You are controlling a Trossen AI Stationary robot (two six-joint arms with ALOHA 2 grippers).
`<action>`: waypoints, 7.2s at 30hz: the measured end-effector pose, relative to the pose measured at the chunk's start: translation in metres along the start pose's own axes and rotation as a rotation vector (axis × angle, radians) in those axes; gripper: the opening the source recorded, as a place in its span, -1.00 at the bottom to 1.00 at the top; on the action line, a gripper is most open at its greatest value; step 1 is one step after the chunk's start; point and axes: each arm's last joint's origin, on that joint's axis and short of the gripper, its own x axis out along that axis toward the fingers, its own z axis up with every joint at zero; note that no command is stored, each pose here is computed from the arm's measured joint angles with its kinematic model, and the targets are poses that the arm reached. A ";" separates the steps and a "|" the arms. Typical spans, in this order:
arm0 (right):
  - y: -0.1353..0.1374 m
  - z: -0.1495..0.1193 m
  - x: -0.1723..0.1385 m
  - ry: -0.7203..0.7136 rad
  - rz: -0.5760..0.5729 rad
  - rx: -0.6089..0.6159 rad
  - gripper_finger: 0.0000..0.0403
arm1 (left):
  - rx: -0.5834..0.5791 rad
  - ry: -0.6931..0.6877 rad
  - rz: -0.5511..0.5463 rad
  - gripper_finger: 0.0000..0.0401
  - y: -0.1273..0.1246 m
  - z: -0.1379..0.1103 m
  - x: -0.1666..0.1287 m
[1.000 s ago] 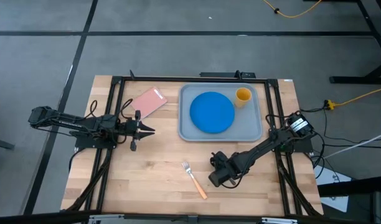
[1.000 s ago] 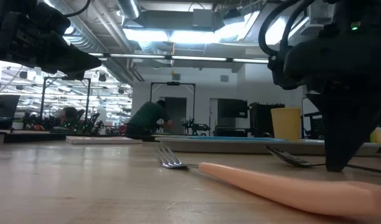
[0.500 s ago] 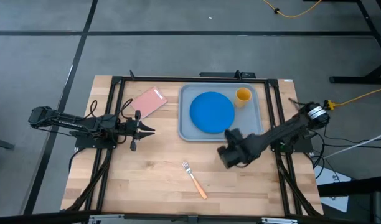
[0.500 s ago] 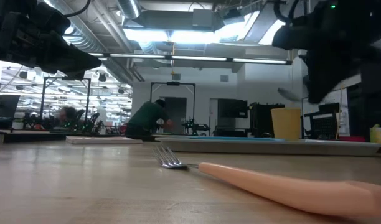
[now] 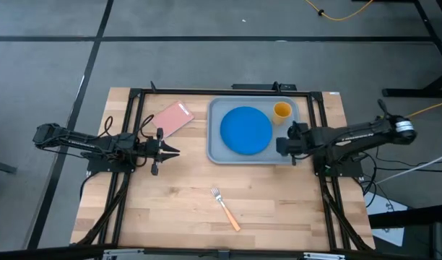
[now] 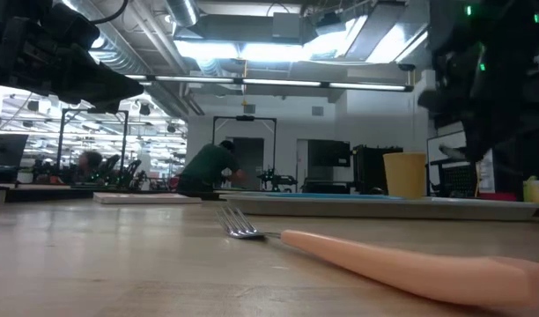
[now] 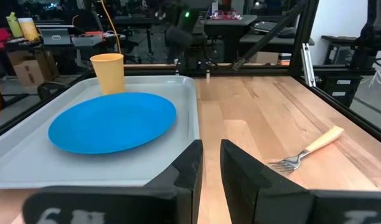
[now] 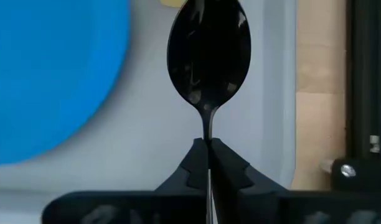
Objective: Pick and place plate/cup/fork/spoon on tray
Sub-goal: Put the spoon on the gray tray, then put the fork on the gray tray
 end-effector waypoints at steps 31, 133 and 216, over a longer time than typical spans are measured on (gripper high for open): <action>-0.004 0.041 0.085 0.113 -0.179 0.034 -0.88 | 0.000 0.000 0.000 -0.76 0.000 0.000 0.000; 0.043 0.082 0.060 -0.096 0.338 -0.141 -0.53 | 0.000 0.000 0.000 -0.76 0.000 0.000 0.000; 0.242 -0.231 -0.025 0.083 0.433 -0.557 -0.53 | 0.000 0.000 0.000 -0.76 0.000 0.000 0.000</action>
